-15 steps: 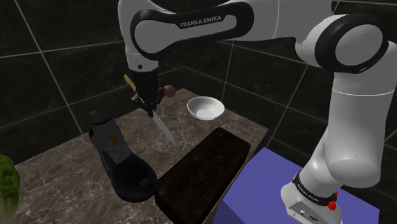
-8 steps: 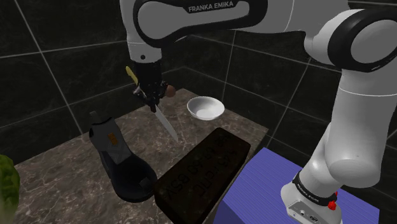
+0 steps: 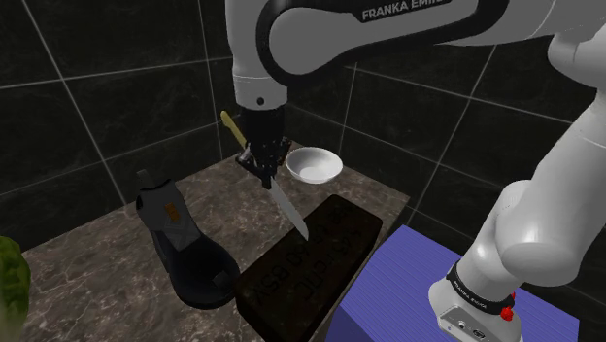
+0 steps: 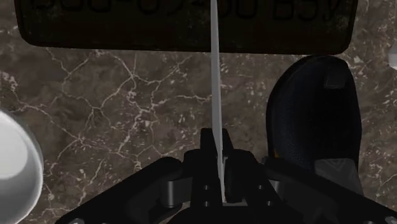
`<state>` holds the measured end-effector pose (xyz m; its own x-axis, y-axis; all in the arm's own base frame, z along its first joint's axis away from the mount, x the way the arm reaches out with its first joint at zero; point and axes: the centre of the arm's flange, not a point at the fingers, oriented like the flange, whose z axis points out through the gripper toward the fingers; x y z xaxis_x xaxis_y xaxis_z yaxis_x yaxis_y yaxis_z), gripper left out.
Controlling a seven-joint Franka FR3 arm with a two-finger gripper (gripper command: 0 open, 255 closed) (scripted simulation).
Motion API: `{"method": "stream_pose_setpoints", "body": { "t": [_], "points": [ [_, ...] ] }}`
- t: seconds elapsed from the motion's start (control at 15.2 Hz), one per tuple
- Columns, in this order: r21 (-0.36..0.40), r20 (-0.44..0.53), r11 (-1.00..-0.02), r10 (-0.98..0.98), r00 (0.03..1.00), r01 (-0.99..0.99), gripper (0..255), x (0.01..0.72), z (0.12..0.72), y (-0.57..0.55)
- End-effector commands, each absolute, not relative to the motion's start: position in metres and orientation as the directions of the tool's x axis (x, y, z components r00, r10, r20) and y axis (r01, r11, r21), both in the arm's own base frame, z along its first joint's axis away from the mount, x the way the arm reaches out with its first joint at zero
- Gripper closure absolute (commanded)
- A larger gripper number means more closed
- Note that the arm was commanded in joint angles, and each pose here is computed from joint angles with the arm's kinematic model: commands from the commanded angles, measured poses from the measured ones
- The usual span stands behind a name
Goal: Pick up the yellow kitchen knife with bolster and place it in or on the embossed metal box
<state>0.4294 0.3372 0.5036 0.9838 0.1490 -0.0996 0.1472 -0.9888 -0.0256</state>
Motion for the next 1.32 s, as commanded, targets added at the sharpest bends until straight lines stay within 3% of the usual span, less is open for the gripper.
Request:
{"method": "stream_pose_setpoints", "body": {
  "t": [0.0, 0.59, 1.25],
  "points": [
    [-0.025, -0.1, -0.989, 0.147, 0.984, 0.146, 255, 0.4, 0.504, 0.332],
    [-0.025, -0.1, -0.989, 0.147, 0.984, 0.146, 255, 0.288, 0.506, 0.306],
    [-0.025, -0.1, -0.989, 0.147, 0.984, 0.146, 255, 0.288, 0.453, 0.306]
  ]
}}
